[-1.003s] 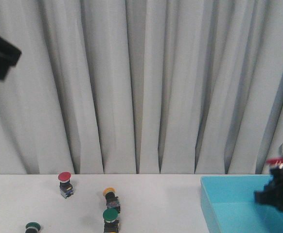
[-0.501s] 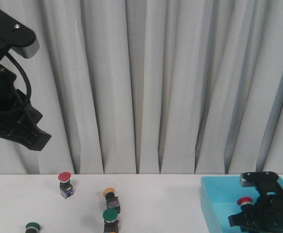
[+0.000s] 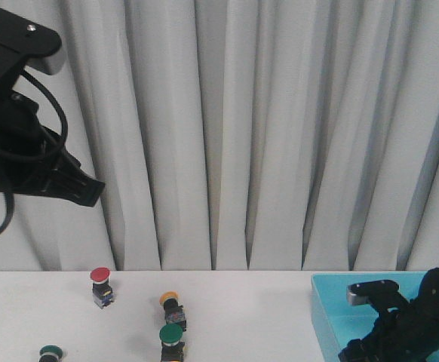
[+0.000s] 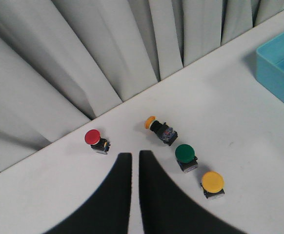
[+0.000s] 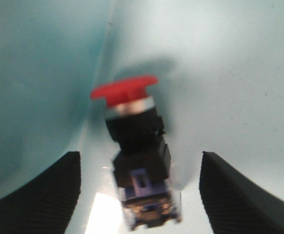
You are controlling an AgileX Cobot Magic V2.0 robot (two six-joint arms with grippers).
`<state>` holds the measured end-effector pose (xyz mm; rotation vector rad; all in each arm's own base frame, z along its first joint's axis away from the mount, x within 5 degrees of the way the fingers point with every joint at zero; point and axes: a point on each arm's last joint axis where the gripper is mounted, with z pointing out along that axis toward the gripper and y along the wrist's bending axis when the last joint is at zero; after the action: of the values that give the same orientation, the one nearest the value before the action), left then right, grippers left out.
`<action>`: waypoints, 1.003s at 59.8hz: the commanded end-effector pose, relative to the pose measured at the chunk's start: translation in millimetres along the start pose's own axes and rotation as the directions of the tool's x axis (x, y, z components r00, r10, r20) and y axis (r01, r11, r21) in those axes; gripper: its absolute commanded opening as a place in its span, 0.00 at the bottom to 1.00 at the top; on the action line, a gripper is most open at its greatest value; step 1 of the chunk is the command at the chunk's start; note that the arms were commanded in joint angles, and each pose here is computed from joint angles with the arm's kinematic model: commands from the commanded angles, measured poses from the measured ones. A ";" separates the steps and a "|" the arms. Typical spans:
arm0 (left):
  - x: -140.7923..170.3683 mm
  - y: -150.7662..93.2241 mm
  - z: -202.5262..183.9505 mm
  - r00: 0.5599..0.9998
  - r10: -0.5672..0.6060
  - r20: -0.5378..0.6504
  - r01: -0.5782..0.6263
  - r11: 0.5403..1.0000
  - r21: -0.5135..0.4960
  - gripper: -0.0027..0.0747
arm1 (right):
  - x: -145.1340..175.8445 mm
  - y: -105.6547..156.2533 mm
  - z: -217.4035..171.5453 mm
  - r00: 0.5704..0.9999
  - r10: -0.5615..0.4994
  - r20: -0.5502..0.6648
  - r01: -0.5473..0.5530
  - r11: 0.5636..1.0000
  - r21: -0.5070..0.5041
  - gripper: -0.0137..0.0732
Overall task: Pick red and yellow buttons and place in box
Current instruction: 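Carry the red button with the right gripper and release into the blue box, then lower the left gripper onto the yellow-capped button and grasp it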
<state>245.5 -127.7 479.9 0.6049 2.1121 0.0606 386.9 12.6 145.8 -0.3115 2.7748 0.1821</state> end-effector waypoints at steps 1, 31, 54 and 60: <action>-10.0 7.1 -9.2 0.995 -0.002 0.097 0.007 0.999 -0.050 0.23 | -22.5 5.2 -54.4 0.987 -0.019 0.160 0.016 1.000 0.018 0.76; -1.1 -17.6 88.1 0.988 -0.050 -0.144 0.039 0.996 -0.077 0.95 | 1.8 55.8 -251.1 0.815 -0.116 0.568 0.091 0.993 0.072 0.76; 25.3 -61.8 173.2 0.927 -0.092 -0.364 0.129 0.989 0.077 0.89 | 72.4 100.4 -355.0 0.625 -0.209 0.752 0.192 0.975 0.111 0.76; 32.1 -69.5 187.2 0.908 -0.105 -0.406 0.156 0.983 0.094 0.89 | 86.1 104.1 -369.4 0.587 -0.218 0.780 0.194 0.973 0.126 0.76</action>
<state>351.9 -205.8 311.6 0.6085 2.6190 0.0536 184.0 38.2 445.3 -0.4443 1.9585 0.1776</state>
